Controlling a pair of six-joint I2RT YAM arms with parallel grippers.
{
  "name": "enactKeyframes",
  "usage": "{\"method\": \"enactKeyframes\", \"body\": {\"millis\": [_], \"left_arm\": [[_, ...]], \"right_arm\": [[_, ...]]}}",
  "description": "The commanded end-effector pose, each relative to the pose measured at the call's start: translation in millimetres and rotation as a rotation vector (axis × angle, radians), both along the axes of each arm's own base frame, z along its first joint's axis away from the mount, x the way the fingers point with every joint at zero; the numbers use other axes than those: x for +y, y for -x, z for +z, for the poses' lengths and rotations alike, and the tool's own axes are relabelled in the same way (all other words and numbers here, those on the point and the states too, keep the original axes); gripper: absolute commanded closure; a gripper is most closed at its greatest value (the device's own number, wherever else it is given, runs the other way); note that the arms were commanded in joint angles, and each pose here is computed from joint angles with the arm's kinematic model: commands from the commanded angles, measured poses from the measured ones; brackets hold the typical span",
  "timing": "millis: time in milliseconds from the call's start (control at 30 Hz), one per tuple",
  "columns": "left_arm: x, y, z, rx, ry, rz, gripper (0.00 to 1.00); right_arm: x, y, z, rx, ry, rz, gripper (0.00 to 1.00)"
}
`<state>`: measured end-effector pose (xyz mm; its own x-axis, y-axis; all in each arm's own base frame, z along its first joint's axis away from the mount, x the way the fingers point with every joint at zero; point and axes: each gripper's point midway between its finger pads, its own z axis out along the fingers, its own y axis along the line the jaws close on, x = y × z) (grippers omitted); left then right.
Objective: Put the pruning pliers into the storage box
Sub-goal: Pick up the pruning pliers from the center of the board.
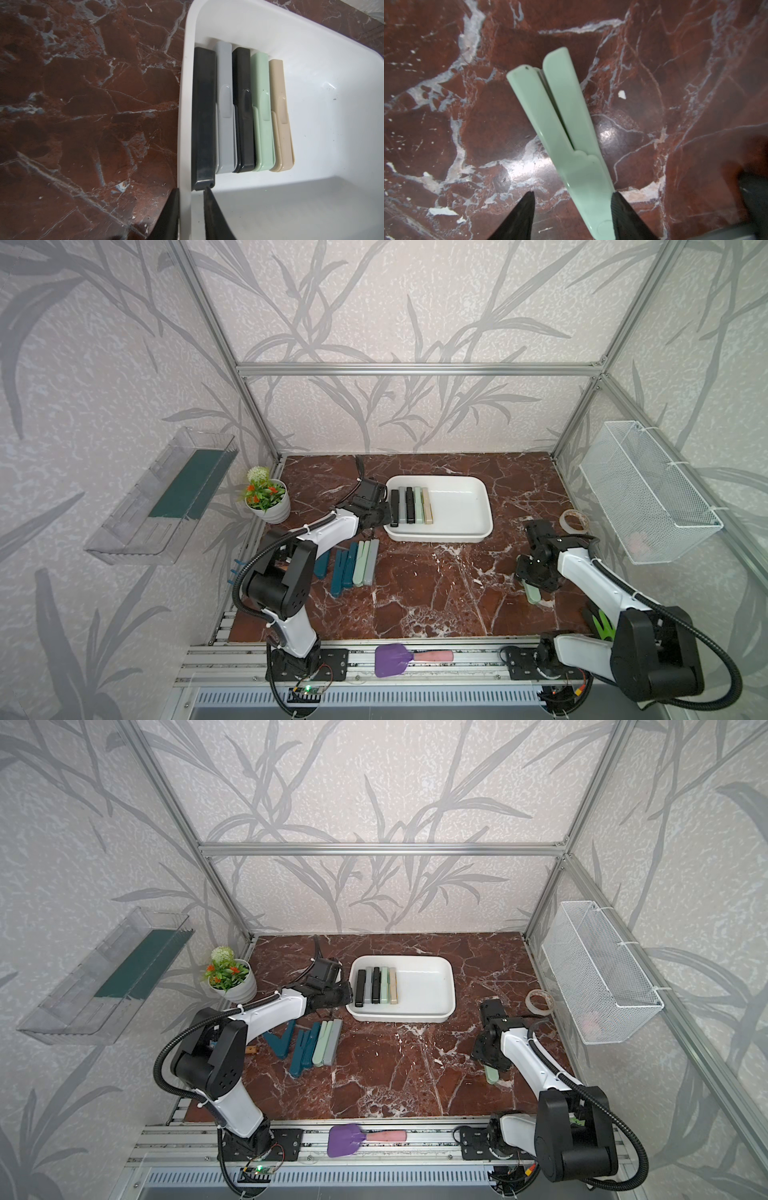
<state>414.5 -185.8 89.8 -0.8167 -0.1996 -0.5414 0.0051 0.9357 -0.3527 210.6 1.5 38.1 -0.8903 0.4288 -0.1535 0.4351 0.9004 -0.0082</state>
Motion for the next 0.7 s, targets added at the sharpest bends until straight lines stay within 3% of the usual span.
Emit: {"method": "enactKeyframes", "body": {"millis": [0,333,667], "left_arm": [[-4.2,-3.8,26.8,-0.076,0.021,-0.005,0.72],[2.6,0.0,43.5,-0.110,0.007,0.006,0.70],[7.5,3.5,46.7,-0.121,-0.009,0.014,0.70]], "right_arm": [[1.9,1.4,-12.5,0.037,-0.013,-0.004,0.40],[-1.3,6.0,-15.9,0.082,0.005,-0.022,0.42],[-9.7,10.2,-17.0,0.126,0.053,-0.055,0.59]]}}
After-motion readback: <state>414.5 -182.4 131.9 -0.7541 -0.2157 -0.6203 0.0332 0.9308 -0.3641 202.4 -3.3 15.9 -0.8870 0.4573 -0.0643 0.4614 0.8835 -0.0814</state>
